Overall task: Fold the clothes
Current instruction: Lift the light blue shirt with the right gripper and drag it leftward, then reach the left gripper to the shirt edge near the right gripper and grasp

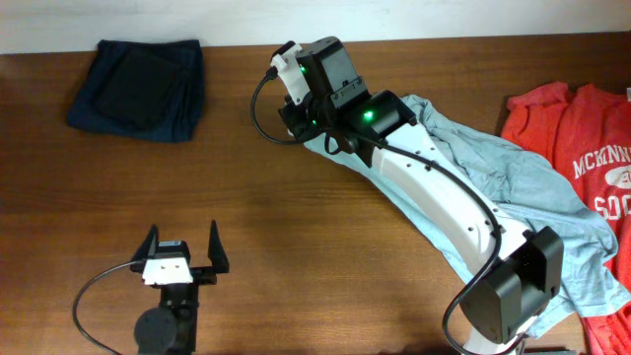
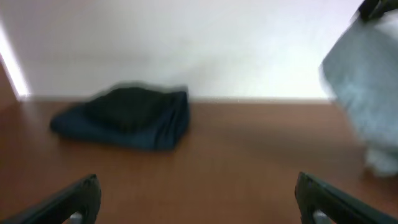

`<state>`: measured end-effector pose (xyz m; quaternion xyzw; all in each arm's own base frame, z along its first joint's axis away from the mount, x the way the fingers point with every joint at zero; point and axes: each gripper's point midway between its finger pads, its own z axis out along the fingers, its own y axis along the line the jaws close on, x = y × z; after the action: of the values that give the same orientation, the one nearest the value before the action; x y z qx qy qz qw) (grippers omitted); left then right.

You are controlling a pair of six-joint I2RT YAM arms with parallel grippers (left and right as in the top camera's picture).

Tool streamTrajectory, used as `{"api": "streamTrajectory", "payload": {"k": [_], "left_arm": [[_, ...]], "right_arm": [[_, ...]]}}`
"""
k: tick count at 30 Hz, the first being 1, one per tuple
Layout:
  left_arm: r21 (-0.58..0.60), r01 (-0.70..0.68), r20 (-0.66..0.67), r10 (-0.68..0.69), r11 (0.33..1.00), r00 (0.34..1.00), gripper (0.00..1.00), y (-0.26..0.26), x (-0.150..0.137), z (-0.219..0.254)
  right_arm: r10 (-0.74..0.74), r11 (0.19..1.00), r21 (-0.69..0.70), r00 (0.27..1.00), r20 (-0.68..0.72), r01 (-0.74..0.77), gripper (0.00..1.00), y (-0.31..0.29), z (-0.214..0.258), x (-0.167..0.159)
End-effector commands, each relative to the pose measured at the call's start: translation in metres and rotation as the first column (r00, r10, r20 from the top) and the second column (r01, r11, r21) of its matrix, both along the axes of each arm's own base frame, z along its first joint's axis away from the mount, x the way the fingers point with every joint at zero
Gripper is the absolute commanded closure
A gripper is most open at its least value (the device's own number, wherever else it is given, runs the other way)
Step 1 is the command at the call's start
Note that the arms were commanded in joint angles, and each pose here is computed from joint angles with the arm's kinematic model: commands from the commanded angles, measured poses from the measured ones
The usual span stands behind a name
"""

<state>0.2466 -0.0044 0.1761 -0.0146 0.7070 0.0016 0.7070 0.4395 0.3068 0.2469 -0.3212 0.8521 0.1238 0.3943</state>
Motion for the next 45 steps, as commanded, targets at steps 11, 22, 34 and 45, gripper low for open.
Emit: {"api": "streamTrajectory", "payload": {"k": [11, 22, 34, 45], "left_arm": [[-0.219, 0.289, -0.219, -0.335, 0.932, 0.916, 0.01, -0.06, 0.006, 0.052], [-0.408, 0.408, -0.469, -0.571, 0.817, 0.674, 0.01, -0.118, 0.125, 0.036], [-0.65, 0.516, -0.419, -0.829, 0.558, 0.37, 0.2, -0.171, 0.143, -0.059], [-0.628, 0.644, -0.301, -0.899, 0.437, 0.317, 0.23, -0.191, 0.153, -0.064]], "right_arm": [[0.01, 0.999, 0.035, 1.0, 0.01, -0.01, 0.96, 0.006, 0.01, 0.0], [0.009, 0.999, 0.037, 1.0, 0.013, -0.01, 0.96, 0.006, 0.011, 0.001], [0.009, 0.999, 0.037, 1.0, 0.014, -0.009, 0.96, 0.006, 0.012, 0.001], [0.009, 0.999, 0.037, 1.0, 0.014, -0.009, 0.96, 0.006, 0.012, 0.001]]}}
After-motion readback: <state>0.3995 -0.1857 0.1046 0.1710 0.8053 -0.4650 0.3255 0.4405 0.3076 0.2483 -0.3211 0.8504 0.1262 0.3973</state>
